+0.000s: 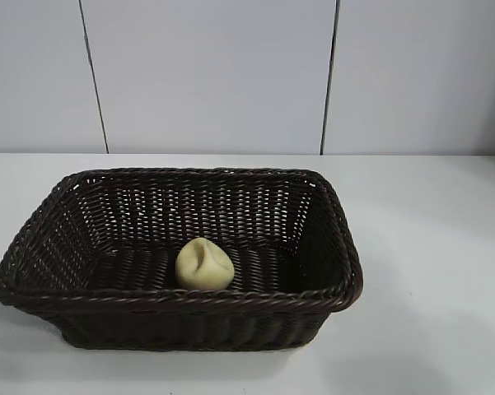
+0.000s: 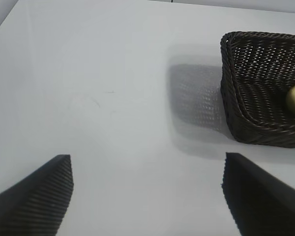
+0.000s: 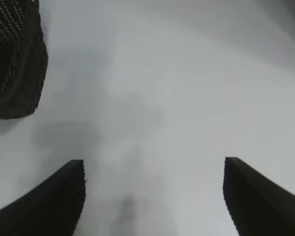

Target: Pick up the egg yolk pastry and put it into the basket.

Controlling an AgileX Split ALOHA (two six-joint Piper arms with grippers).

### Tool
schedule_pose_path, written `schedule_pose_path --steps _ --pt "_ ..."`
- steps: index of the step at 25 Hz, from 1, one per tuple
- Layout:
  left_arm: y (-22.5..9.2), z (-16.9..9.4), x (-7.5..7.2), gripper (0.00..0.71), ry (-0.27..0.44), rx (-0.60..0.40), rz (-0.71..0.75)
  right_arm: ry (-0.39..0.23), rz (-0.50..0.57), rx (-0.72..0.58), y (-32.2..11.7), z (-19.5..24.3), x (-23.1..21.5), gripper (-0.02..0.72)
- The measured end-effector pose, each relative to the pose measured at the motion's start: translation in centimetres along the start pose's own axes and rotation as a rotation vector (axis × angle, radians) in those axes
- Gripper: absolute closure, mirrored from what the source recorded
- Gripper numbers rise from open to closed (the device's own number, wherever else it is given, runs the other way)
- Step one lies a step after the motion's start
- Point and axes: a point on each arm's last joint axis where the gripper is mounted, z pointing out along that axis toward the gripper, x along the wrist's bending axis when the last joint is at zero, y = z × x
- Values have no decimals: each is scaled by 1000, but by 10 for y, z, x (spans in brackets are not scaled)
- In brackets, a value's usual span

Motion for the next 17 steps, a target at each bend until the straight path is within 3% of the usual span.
schedule_pose_path --steps 6,17 --pt "0 0 0 105 0 0 0 1 -4 -122 -13 -17 1 143" --pt "0 0 0 105 0 0 0 9 -1 -127 -13 -17 2 143"
